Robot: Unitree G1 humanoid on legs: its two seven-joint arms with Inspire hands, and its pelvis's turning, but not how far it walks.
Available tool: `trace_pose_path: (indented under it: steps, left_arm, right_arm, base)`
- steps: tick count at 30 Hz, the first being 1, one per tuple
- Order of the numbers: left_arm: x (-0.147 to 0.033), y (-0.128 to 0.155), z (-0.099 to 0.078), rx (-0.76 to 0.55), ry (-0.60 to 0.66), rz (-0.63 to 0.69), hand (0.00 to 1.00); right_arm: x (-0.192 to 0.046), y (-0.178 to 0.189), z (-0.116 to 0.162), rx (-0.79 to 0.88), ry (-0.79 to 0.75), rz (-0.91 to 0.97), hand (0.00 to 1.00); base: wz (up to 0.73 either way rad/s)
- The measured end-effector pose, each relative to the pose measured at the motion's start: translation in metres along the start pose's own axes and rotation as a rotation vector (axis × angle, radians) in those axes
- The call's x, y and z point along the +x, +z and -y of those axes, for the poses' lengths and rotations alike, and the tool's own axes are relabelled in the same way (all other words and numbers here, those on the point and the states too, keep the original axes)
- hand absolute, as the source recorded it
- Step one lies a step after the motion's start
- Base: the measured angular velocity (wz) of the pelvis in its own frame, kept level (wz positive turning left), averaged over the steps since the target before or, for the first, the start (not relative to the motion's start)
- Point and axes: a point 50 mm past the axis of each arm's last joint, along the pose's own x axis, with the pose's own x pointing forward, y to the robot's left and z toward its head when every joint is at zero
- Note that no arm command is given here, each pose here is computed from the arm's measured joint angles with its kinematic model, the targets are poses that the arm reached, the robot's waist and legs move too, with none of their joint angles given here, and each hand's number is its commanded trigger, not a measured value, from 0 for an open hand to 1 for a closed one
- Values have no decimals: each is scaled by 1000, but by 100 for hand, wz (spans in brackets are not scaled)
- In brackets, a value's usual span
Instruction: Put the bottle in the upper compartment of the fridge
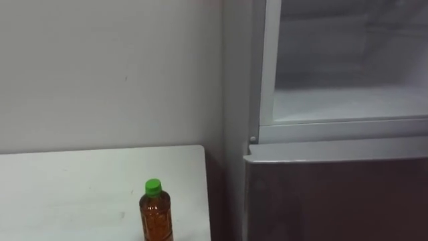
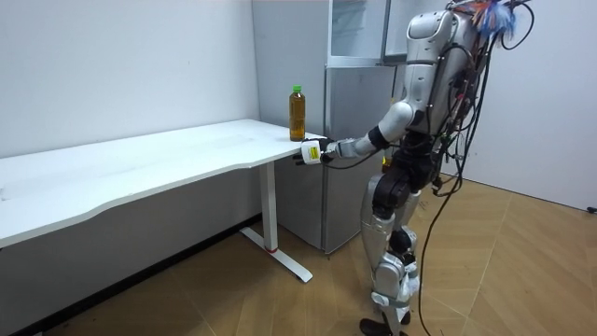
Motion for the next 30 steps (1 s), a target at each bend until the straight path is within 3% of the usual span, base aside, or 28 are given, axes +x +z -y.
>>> trace_pose_path:
  steps: [5,14,18,20,22,23,24,25,27,30]
  left_arm:
    - [-2,-3,-1,-1,7,-1,0]
    - [-5,-1,-11,14,28,22,0]
    - [-9,-2,-31,-19,106,23,0]
    - [-22,-20,-55,-13,227,-74,0]
    - [-70,-71,-94,41,433,-422,0]
    - [-86,-84,-99,65,465,-519,0]
    - [-115,-103,-104,113,516,-676,0]
    - [-141,-118,-103,165,524,-808,0]
    - [-160,-132,-92,195,493,-935,0]
    - [-158,-139,-72,234,390,-974,0]
  right_arm:
    - [-1,49,-24,-8,82,235,0]
    - [-33,108,-49,-29,199,547,0]
    - [-45,120,-57,-57,232,615,0]
    - [-48,124,-63,-90,246,625,0]
    - [-55,131,-68,-120,264,638,0]
    - [-56,131,-70,-124,272,637,0]
    - [-58,133,-70,-128,275,644,0]
    - [-60,136,-69,-138,271,656,0]
    - [-63,142,-66,-153,262,678,0]
    - [-70,151,-66,-185,268,725,0]
  base:
    - [1]
    - [-16]
    - [-17]
    - [-16]
    - [-12]
    - [6]
    - [19]
    - [23]
    - [22]
    - [7]
